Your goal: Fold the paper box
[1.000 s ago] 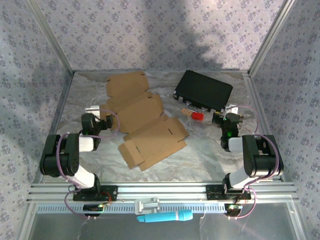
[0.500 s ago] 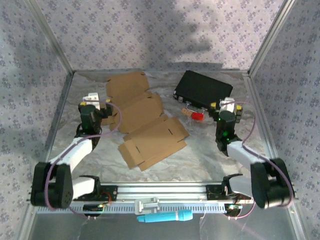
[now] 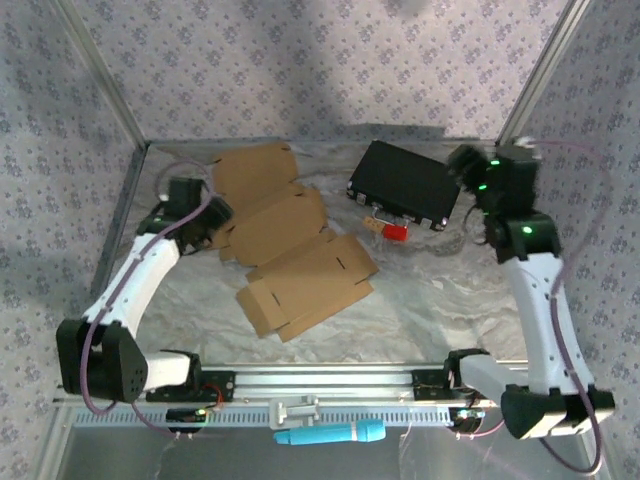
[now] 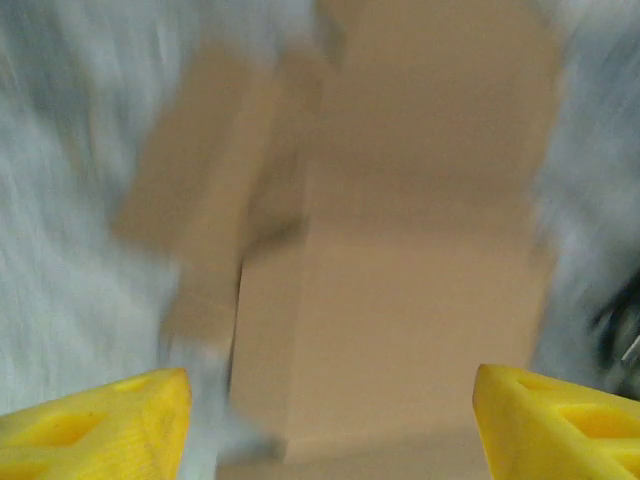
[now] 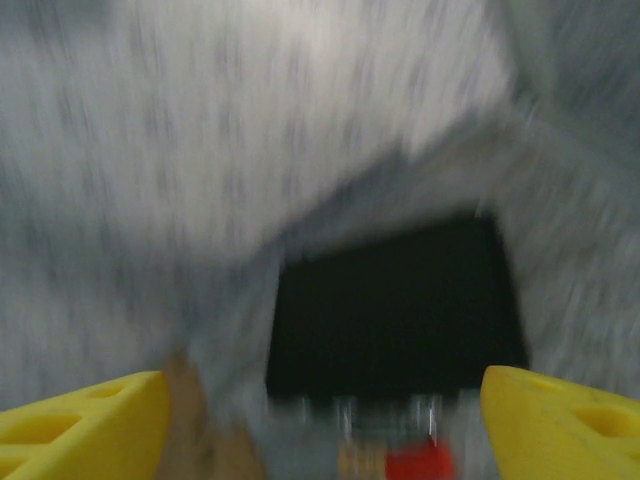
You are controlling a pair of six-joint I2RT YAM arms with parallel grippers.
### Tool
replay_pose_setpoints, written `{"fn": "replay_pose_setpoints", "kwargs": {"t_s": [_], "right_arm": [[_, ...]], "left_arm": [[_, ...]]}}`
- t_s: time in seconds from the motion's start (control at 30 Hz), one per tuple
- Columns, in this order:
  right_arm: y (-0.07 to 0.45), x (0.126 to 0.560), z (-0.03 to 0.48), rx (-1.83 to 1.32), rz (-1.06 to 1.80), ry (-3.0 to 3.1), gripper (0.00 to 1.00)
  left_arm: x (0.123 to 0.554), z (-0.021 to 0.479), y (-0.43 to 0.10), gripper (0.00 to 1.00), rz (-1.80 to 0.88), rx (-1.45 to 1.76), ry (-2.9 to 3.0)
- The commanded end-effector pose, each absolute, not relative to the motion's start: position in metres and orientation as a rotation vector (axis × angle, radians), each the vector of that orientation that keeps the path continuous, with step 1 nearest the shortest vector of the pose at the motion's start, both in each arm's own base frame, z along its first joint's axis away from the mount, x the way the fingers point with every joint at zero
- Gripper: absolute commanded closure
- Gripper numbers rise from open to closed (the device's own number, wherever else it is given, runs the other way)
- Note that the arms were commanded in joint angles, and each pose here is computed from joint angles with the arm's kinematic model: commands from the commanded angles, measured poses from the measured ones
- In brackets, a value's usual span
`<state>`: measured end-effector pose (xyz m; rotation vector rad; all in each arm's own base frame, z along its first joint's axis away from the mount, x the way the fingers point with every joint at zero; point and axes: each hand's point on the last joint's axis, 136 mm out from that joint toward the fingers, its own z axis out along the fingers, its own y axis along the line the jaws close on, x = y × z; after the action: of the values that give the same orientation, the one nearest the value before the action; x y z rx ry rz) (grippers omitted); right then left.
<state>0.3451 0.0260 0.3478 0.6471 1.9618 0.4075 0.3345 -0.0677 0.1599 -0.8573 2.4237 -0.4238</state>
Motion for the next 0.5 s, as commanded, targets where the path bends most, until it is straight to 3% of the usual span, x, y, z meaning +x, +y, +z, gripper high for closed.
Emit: {"fn": "replay_pose_setpoints", "kwargs": {"t_s": [0.0, 0.13, 0.3, 0.47], "right_arm": [[0.098, 0.3, 0.254, 0.524, 0.571, 2.399, 0.21], [0.153, 0.259, 0.182, 0.417, 0.72, 2.631, 0.29], [0.188, 0.237, 0.143, 0.319, 0.774, 2.732, 0.33], [0.211, 0.242, 0.12, 0.304, 0.836, 2.799, 0.36]], "left_arm": [[0.247, 0.107, -0.095, 0.32, -0.455, -0.806, 2.821], [0.208, 0.073, -0.097, 0.4, -0.48, -0.789, 2.948], [0.193, 0.069, -0.091, 0.34, -0.462, -0.825, 2.928], [0.197, 0.065, -0.101, 0.3, -0.567, -0.867, 2.892]]}}
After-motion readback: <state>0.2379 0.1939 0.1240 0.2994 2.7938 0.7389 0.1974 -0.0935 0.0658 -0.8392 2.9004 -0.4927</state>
